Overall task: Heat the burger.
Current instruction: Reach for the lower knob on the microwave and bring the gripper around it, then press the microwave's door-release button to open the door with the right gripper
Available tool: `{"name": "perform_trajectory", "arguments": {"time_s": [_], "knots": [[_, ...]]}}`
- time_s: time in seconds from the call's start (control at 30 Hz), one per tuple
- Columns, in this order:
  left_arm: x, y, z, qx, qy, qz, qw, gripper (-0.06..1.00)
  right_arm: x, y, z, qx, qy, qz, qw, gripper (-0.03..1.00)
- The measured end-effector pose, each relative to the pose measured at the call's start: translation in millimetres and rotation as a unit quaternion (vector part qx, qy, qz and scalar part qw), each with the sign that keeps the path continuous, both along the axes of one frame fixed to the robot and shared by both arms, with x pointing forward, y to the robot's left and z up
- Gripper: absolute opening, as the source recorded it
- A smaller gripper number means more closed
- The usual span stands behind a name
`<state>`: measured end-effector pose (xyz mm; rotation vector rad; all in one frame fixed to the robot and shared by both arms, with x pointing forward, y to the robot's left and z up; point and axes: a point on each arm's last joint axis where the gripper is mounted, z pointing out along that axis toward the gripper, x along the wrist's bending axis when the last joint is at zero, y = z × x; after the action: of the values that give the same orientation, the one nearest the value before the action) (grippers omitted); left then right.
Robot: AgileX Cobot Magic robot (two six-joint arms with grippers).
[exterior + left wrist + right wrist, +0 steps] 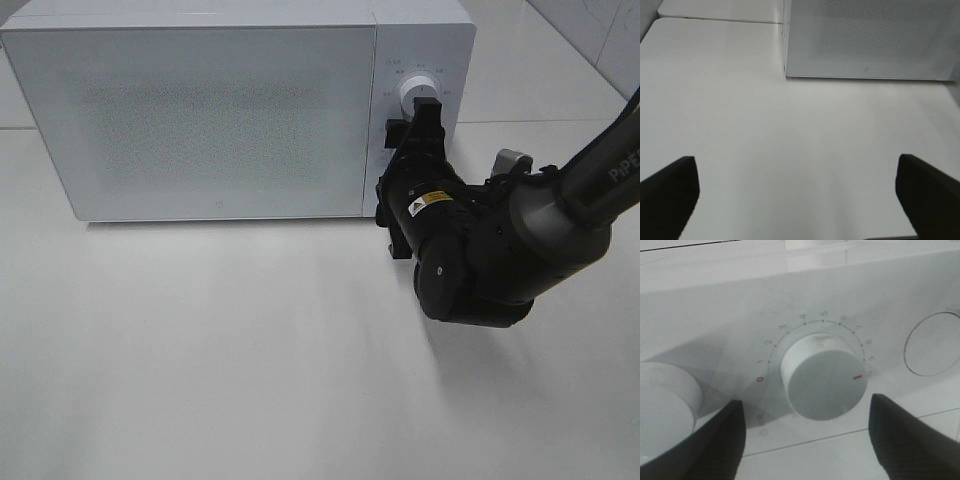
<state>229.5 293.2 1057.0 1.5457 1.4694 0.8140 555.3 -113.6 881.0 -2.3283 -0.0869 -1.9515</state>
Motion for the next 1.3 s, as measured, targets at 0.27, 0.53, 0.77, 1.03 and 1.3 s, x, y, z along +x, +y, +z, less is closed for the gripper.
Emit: {"name": "perform_trajectory", "arguments": {"time_s": [0.27,0.53,0.77,1.03,1.3], "knots": [[0.0,0.0,0.0,0.000,0.000,0.000,1.000,0.99,-3.1,3.0,1.2,-0.036,0.023,0.030,0.999,0.70],[0.0,0.0,0.0,0.000,0.000,0.000,1.000,0.99,-17.9,1.0,16.8,-0.158,0.052,0.107,0.980,0.71],[0.0,0.0,0.0,0.000,0.000,0.000,1.000,0.99,-32.6,4.1,30.3,-0.279,0.079,0.215,0.932,0.71],[0.0,0.0,0.0,0.000,0.000,0.000,1.000,0.99,-50.9,3.0,56.9,-0.447,0.059,0.341,0.825,0.71],[0.0,0.0,0.0,0.000,0.000,0.000,1.000,0.99,-64.0,-9.6,69.2,-0.532,0.066,0.425,0.730,0.71]]}}
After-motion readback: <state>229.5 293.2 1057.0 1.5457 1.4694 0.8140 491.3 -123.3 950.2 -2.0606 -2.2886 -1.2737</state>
